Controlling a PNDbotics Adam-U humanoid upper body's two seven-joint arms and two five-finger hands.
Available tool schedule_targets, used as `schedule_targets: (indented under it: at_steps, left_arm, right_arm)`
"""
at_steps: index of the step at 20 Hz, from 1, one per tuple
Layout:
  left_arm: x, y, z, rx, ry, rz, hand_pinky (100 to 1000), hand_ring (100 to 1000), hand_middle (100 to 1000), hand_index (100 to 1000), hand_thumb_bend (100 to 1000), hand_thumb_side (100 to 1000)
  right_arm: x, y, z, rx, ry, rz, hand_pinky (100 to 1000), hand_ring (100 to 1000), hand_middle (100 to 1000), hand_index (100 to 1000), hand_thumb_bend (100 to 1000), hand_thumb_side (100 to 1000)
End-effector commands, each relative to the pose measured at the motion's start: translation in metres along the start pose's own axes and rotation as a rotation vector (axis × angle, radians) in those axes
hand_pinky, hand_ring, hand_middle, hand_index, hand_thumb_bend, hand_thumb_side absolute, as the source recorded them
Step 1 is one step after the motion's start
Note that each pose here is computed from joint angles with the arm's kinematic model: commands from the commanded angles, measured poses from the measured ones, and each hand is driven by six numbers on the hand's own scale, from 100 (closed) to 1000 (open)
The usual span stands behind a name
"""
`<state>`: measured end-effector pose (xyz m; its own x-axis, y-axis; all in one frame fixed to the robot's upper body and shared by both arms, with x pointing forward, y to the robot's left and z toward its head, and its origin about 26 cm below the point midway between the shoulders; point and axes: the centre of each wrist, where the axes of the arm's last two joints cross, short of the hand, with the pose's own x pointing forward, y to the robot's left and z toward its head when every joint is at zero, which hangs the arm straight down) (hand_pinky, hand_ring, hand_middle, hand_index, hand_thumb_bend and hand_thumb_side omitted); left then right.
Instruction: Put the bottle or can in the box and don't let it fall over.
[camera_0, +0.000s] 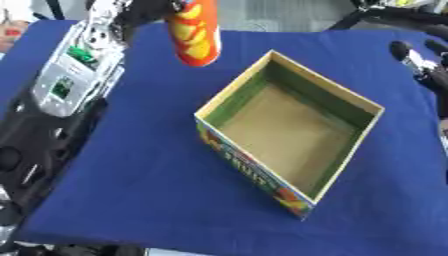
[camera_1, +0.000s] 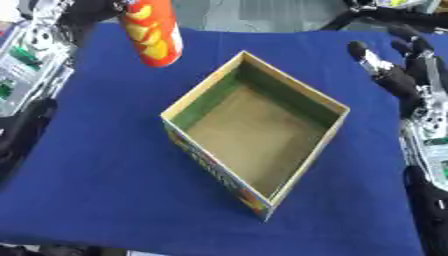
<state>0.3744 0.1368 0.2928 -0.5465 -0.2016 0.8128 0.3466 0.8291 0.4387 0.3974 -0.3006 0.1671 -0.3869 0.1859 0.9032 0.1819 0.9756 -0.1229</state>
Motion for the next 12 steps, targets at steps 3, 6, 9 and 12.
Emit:
schedule_targets:
  at_steps: [3, 6, 9, 12]
  left_arm:
    - [0.030, -0.016, 0.009, -0.137, -0.054, 0.001, 839, 1000, 738, 453, 309, 363]
    - [0.039, -0.022, 0.017, -0.189, -0.054, 0.013, 839, 1000, 737, 452, 309, 366]
    - [0.044, -0.026, 0.026, -0.233, -0.034, 0.022, 840, 1000, 734, 454, 357, 268]
    - [0.042, -0.032, 0.032, -0.280, -0.002, 0.024, 843, 1000, 739, 459, 320, 389]
  right_arm:
    - [0.012, -0.005, -0.005, -0.010, -0.040, 0.010, 739, 982, 1000, 812, 746, 352]
    - [0.012, -0.005, -0.005, -0.011, -0.040, 0.010, 739, 982, 1000, 812, 745, 353]
    - [0.012, -0.006, -0.005, -0.012, -0.039, 0.012, 739, 982, 1000, 811, 749, 350]
    - [0.012, -0.006, -0.005, -0.012, -0.041, 0.012, 738, 982, 1000, 811, 744, 353]
